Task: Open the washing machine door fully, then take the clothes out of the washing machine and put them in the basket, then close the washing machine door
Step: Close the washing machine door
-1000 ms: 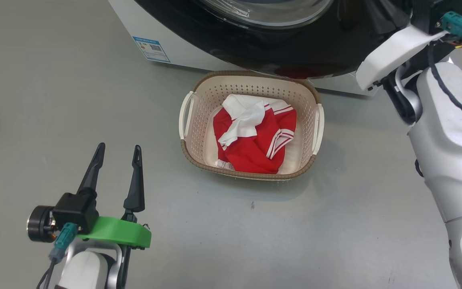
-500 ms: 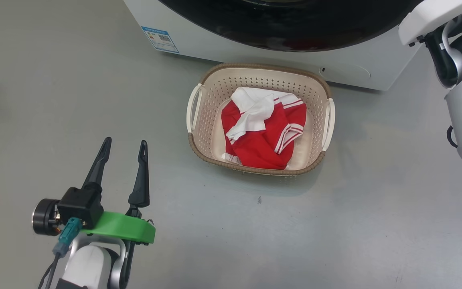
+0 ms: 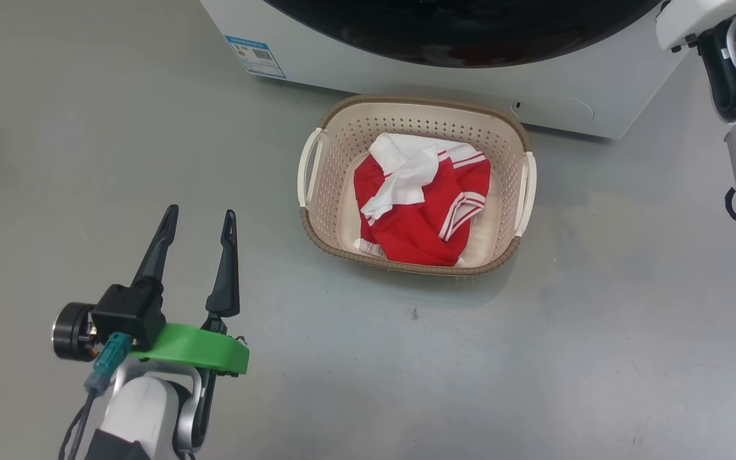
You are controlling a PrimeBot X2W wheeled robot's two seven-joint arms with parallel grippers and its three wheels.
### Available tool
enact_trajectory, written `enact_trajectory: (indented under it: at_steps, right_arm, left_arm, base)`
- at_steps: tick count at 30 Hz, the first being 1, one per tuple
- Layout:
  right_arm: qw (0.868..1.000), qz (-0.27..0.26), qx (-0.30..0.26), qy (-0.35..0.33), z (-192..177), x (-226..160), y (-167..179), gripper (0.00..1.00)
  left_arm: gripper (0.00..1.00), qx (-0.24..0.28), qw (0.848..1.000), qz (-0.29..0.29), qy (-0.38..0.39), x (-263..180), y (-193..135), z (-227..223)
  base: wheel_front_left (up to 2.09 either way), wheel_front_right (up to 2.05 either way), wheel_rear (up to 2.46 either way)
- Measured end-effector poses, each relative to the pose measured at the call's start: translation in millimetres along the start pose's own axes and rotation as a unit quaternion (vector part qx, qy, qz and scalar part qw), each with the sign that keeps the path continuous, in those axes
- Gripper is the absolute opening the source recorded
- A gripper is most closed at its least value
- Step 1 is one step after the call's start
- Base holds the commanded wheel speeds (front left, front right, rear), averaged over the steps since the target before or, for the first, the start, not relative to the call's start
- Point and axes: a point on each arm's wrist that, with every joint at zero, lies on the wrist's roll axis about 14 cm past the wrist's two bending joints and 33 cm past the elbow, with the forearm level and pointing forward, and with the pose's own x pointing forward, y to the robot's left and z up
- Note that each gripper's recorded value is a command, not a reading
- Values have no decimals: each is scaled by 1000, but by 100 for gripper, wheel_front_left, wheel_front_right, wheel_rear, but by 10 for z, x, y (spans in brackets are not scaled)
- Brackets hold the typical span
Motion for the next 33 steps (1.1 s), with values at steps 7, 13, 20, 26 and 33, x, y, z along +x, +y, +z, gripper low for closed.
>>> enact_trajectory:
  at_steps: [7, 13, 20, 26, 33]
  right_arm:
    - [1000, -3, 0, 6, -51, -6, -15, 0]
    - [1000, 2, 0, 6, -37, -19, 46, 0]
    - [1000, 23, 2, 9, -29, -118, 273, 0]
    - [999, 22, 18, 29, -178, -334, 351, 0]
    - [998, 4, 32, 61, -405, -694, 288, 83]
  left_arm:
    - [100, 0, 1000, -1, -1, 19, -9, 4]
    - [100, 0, 1000, -2, 0, 33, -13, 2]
    - [100, -6, 1000, -9, -10, 53, -65, 60]
    - [100, -9, 1000, -16, -19, 99, -122, 105]
    - [100, -5, 999, -35, -24, 139, -243, 130]
  base:
    - [0, 0, 0]
    - [0, 0, 0]
    - [0, 0, 0]
    - [0, 0, 0]
    - [0, 0, 0]
